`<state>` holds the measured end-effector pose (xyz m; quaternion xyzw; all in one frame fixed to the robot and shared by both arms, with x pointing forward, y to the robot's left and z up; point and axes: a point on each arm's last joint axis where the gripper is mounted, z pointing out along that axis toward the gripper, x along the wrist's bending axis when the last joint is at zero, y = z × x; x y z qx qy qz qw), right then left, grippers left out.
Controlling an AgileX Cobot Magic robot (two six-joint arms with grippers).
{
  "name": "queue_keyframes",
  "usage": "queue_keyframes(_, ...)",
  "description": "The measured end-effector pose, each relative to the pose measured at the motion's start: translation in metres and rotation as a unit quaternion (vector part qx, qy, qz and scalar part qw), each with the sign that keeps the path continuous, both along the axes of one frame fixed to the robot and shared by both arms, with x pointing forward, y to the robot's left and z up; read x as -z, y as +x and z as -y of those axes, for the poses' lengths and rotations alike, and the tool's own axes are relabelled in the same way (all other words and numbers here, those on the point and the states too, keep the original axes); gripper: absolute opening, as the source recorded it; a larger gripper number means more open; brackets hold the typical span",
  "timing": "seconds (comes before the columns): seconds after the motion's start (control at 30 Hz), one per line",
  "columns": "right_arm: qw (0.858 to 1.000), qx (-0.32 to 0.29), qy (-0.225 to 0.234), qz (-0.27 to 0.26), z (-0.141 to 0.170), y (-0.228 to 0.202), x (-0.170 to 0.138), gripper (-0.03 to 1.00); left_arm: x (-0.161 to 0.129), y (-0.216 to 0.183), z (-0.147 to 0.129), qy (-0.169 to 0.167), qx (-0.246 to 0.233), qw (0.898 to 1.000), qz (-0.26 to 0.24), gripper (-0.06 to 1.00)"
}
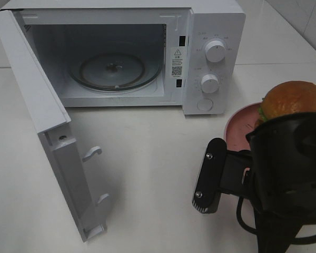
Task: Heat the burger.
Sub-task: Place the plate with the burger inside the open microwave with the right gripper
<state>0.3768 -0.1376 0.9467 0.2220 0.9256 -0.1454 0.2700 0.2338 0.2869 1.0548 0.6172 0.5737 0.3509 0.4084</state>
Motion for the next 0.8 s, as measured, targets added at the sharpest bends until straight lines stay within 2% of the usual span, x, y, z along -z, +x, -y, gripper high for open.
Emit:
queue_keyframes(0.1,1.000,-0.011,-0.003,0.000,-0.001,-0.001,0.000,0.05,0.000,0.000,0.000,0.000,0.000,1.000,0.000,0.99)
queue_keyframes(0.17,0.998,-0.055,-0.015,0.004,-0.006,-0.002,-0.001,0.05,0.000,0.000,0.000,0.000,0.000,1.000,0.000,0.99)
queue_keyframes(0.37,0.996,-0.092,-0.014,-0.001,-0.009,-0.001,-0.001,0.05,0.000,0.000,0.000,0.000,0.000,1.000,0.000,0.99)
queue_keyframes(0.43,0.992,-0.125,-0.009,-0.011,-0.013,-0.001,0.000,0.05,0.000,0.000,0.000,0.000,0.000,1.000,0.000,0.99)
queue_keyframes(0.63,0.987,-0.158,-0.007,-0.020,-0.016,-0.001,0.001,0.05,0.000,0.000,0.000,0.000,0.000,1.000,0.000,0.99)
queue_keyframes(0.8,0.976,-0.216,-0.010,-0.026,-0.021,0.001,0.002,0.05,0.000,0.000,0.000,0.000,0.000,1.000,0.000,0.99)
